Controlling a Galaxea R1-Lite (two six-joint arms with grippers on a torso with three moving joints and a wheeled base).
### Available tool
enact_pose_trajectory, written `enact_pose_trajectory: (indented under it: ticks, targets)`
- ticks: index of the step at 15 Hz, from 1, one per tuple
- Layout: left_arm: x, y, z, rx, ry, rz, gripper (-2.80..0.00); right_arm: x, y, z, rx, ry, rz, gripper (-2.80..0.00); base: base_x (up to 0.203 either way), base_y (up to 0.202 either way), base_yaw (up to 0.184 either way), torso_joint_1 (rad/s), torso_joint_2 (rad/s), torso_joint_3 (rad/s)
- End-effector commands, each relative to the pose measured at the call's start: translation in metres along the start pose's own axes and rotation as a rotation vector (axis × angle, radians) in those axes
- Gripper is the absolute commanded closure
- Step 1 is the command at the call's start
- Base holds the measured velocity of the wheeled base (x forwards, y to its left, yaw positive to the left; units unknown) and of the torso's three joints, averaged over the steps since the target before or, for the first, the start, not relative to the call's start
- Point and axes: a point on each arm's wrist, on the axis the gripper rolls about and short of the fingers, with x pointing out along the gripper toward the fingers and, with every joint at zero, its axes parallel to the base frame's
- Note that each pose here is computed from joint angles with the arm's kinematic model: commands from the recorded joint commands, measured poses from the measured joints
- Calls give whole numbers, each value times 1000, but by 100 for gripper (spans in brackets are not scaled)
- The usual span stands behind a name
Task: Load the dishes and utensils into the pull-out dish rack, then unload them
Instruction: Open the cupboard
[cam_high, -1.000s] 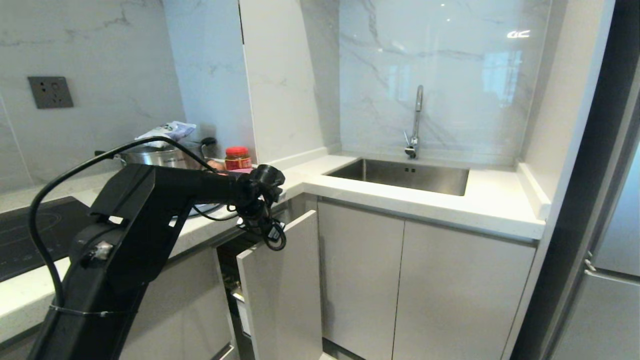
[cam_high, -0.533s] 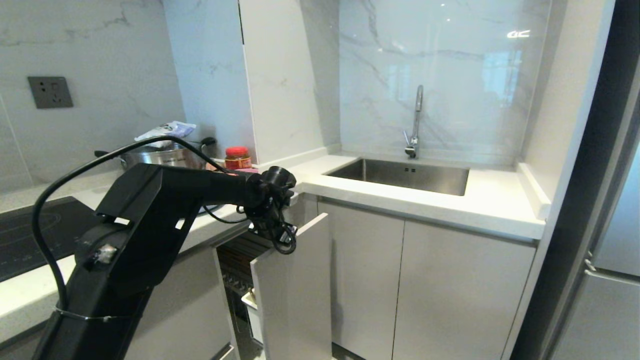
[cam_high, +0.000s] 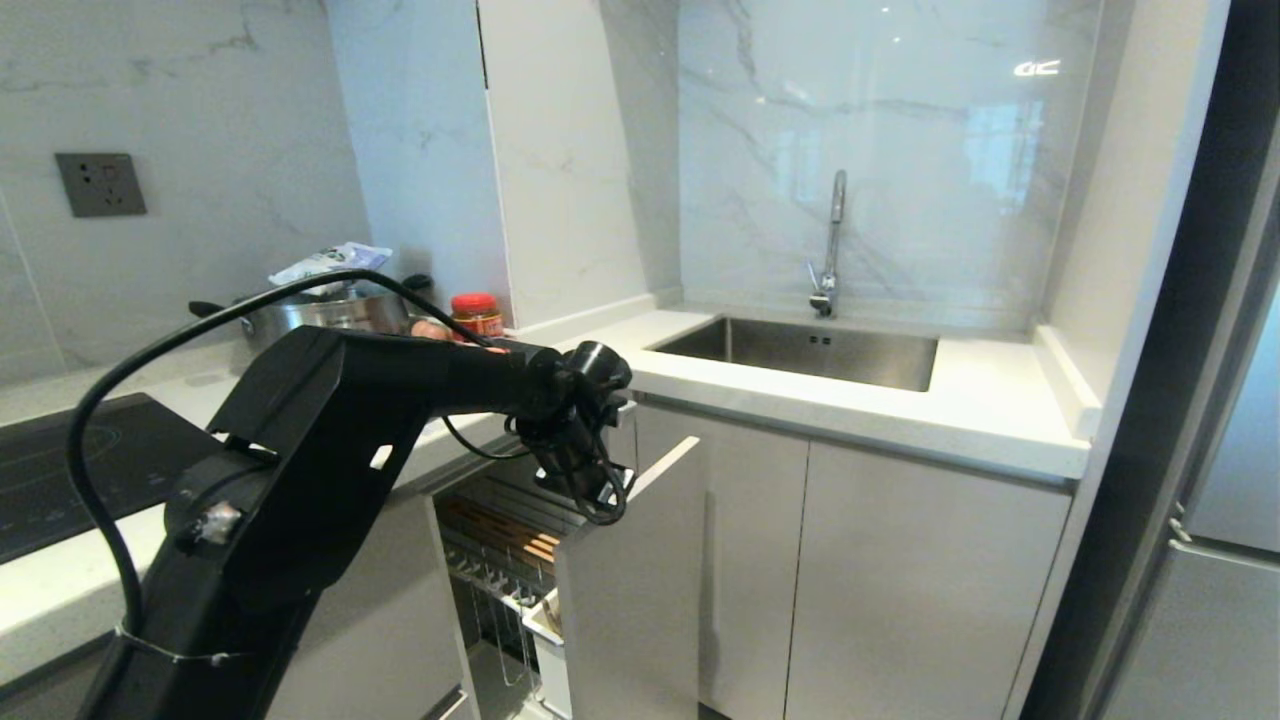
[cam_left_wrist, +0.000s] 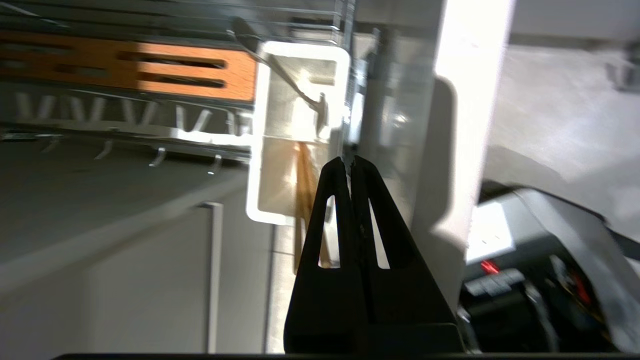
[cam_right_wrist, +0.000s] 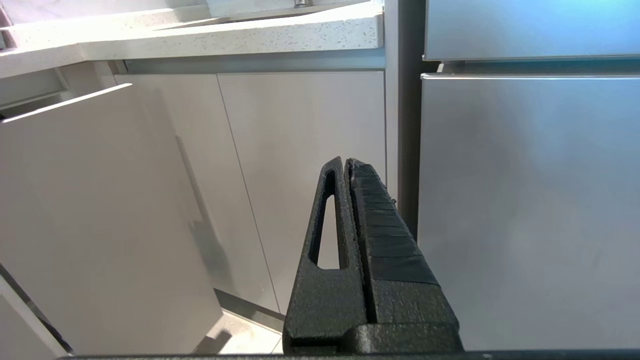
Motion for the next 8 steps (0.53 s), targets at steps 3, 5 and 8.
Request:
enact_pose_trajectory:
  ticks: [3,5,8]
  targets:
    - [-7,-30,-3,26,28,-99,0,0,0,0,1,-4,0,0,0,0,0,0,0,0]
    - [-8,-45,-4,23,37,-148,0,0,0,0,1,-5,0,0,0,0,0,0,0,0]
    - [-12,-61,-8,28,70,-259,0,0,0,0,1,-5,0,0,0,0,0,0,0,0]
